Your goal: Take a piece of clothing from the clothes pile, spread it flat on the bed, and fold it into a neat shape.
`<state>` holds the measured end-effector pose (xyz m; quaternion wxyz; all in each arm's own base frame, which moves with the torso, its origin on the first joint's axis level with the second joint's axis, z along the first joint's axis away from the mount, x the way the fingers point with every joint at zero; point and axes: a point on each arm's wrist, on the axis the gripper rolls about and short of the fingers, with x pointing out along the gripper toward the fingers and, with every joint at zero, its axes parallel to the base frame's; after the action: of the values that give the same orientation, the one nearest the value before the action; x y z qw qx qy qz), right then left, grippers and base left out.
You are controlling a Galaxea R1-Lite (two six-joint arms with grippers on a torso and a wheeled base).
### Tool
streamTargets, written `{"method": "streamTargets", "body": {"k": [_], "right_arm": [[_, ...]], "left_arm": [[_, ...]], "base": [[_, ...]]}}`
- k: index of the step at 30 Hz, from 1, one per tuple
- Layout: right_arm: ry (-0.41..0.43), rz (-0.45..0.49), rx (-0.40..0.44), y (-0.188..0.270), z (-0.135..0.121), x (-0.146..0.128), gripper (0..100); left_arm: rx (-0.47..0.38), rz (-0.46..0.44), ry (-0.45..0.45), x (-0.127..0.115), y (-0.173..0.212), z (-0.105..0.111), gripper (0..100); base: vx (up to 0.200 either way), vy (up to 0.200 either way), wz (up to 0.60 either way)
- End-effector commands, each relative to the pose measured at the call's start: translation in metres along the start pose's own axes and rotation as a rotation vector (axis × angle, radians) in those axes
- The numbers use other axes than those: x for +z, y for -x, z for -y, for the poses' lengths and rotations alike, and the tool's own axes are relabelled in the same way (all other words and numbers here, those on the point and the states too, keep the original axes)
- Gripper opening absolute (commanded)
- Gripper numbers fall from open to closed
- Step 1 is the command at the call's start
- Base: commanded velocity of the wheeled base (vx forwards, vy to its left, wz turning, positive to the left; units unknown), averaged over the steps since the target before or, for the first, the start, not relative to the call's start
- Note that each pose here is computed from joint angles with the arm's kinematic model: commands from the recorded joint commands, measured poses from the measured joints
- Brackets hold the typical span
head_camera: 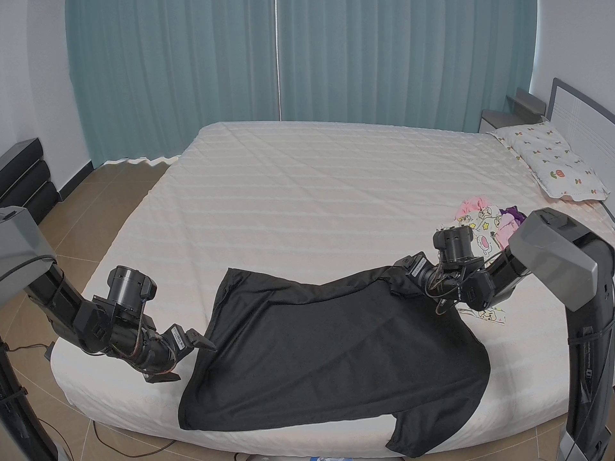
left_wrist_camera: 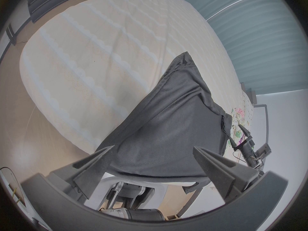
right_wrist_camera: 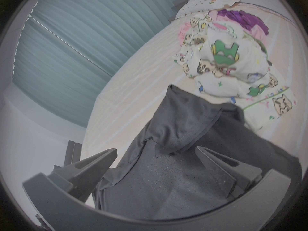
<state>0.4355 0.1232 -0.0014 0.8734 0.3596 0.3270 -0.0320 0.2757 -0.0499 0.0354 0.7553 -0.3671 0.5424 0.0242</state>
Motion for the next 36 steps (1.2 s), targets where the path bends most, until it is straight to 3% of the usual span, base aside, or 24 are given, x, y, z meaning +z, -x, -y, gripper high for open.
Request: {"method": "streamTargets", "body": {"k": [1,12,18,19,29,36], "right_arm": [[0.003,-0.030,-0.036,-0.021,0.007,-0.013,100],[-0.008,-0.031,-0.058,-0.029,0.007,-0.006,100],[-0.014,0.013,-0.072,-0.047,0.010,-0.001,100],[-0.017,0.031,-0.074,-0.050,0.010,0.001,0],[-0.029,0.084,-0.037,-0.051,0.000,0.016,0],[-0.063,0.222,0.068,-0.048,-0.021,0.062,0]], "left_arm": [[-0.007,-0.001,0.006,0.002,-0.001,0.000,100],[0.004,-0.011,0.009,0.002,-0.006,-0.001,100],[0.005,-0.012,0.009,0.004,-0.011,-0.002,100],[0.004,-0.011,0.009,0.004,-0.011,-0.002,100],[0.006,-0.013,0.010,0.003,-0.011,-0.002,100],[0.007,-0.013,0.011,0.003,-0.011,-0.002,100]], "base": [[0.000,0.000,0.00],[0.000,0.000,0.00],[0.000,0.000,0.00],[0.000,0.000,0.00],[0.000,0.000,0.00],[0.000,0.000,0.00]]}}
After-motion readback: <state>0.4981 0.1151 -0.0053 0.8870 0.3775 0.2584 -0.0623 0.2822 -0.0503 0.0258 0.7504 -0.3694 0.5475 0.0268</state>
